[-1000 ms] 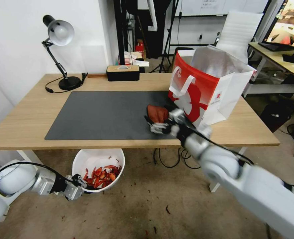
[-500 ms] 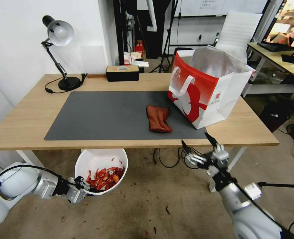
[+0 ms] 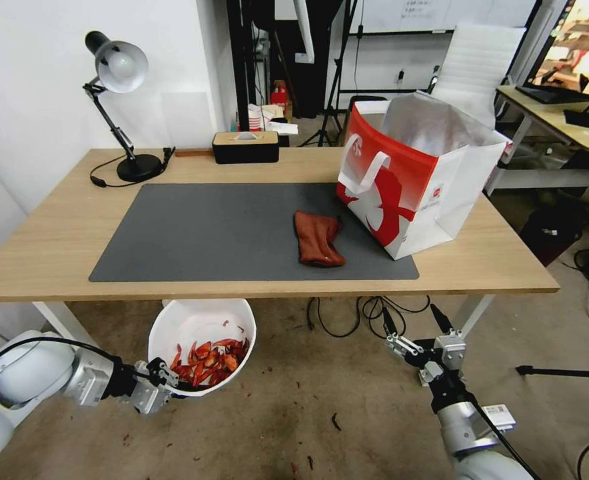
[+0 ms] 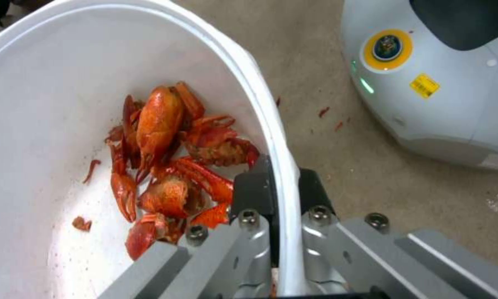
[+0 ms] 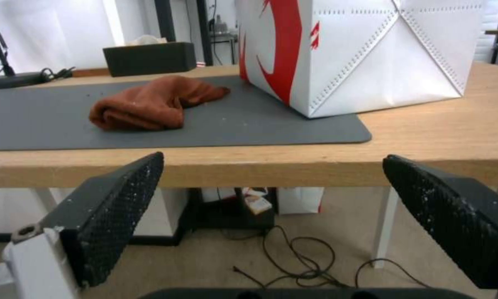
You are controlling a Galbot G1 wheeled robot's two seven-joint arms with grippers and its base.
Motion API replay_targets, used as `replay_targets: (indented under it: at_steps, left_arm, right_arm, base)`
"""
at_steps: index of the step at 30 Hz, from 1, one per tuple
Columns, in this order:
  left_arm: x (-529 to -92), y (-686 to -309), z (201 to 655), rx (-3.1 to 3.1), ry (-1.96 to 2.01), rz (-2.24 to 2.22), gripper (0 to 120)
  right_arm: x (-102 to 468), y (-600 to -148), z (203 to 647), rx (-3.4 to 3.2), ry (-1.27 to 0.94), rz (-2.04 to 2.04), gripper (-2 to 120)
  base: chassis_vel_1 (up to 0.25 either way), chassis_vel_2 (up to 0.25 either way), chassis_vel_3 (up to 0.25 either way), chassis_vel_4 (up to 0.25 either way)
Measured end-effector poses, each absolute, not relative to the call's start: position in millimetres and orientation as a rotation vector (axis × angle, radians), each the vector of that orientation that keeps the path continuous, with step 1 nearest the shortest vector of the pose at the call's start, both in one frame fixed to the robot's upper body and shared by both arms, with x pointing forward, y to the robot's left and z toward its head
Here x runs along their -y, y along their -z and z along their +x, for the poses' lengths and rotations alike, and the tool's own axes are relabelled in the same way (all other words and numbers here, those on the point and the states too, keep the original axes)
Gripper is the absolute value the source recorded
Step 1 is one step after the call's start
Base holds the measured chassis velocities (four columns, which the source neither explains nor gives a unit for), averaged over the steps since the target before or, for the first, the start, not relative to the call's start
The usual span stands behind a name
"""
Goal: Sweep shrimp from table into container with towel, then put container into takeout bag.
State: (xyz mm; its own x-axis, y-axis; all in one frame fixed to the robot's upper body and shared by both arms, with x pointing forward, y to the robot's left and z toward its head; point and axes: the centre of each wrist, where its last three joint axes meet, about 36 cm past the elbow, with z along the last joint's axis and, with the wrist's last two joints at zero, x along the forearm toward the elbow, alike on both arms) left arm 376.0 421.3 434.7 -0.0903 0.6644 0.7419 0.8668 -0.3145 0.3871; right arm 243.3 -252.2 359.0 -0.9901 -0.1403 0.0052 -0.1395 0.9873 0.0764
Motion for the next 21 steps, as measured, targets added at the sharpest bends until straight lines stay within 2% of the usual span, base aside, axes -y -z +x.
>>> replay_targets:
  at_steps: [11, 21]
  left_arm:
    - [-434.5, -428.3, 332.6, 1.678, 1.325, -1.95, 0]
    - [-446.6, -469.6, 297.6, 1.678, 1.395, -1.914, 0]
  right_arm:
    - [248.5, -355.7, 247.3, 3.105, 0.105, 0.269, 100]
    - [244.2, -350.8, 246.0, 3.084, 0.115, 0.301, 100]
  base:
    - [0.0, 0.0, 0.0, 0.0]
    - [0.0, 0.0, 0.0, 0.0]
